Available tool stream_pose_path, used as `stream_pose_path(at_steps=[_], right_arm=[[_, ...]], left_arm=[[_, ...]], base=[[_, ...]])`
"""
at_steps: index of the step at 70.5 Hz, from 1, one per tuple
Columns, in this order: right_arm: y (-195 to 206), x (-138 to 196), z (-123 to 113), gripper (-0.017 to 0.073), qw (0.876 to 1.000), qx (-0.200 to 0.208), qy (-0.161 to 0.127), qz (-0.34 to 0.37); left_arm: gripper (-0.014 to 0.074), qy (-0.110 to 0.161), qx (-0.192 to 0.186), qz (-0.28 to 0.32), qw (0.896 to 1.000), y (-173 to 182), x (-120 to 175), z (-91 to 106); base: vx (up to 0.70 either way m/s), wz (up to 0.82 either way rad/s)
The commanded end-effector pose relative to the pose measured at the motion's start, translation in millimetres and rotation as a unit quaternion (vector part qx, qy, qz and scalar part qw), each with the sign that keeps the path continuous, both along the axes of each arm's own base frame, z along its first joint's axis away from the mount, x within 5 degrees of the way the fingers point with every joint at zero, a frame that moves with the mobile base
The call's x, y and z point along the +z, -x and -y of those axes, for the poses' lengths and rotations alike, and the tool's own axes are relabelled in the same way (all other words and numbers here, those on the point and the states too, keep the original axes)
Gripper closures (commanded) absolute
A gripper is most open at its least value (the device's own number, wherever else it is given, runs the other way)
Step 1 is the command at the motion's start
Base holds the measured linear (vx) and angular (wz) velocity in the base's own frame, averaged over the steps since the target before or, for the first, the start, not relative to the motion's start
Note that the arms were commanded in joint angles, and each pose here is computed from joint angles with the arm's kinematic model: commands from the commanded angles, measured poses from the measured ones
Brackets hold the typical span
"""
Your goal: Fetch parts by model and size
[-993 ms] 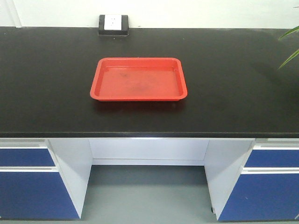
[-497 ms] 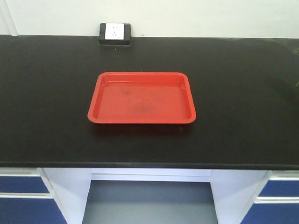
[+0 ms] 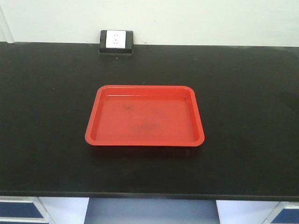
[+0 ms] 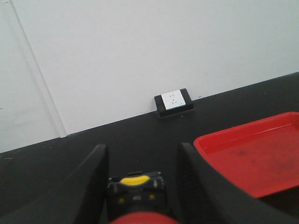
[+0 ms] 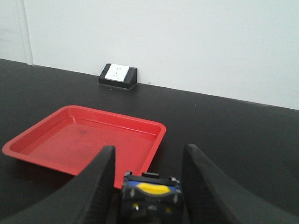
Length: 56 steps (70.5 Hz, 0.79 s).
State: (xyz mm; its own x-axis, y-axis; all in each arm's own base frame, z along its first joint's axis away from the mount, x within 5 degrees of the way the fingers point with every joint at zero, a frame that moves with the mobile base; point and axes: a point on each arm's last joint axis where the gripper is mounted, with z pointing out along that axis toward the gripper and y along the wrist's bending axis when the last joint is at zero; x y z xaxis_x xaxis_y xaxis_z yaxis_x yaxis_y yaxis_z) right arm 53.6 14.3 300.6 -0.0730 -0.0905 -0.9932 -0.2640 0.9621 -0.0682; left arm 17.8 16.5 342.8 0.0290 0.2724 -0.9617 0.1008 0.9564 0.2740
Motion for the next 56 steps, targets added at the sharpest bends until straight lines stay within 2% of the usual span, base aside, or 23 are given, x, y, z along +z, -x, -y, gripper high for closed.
stream_pose_path(at_steps=[1, 56], right_arm=[[-0.1, 15.8, 0.2, 0.0564, 0.999, -0.002, -0.009, 0.048], [-0.1, 15.8, 0.2, 0.0564, 0.999, -0.002, -0.009, 0.048]], left_arm=[[0.06, 0.001, -0.012, 0.04, 0.999, 0.1, 13.6, 2.0], [0.06, 0.001, -0.012, 0.04, 0.999, 0.1, 13.6, 2.0]], base=[[0.16, -0.01], [0.08, -0.02]])
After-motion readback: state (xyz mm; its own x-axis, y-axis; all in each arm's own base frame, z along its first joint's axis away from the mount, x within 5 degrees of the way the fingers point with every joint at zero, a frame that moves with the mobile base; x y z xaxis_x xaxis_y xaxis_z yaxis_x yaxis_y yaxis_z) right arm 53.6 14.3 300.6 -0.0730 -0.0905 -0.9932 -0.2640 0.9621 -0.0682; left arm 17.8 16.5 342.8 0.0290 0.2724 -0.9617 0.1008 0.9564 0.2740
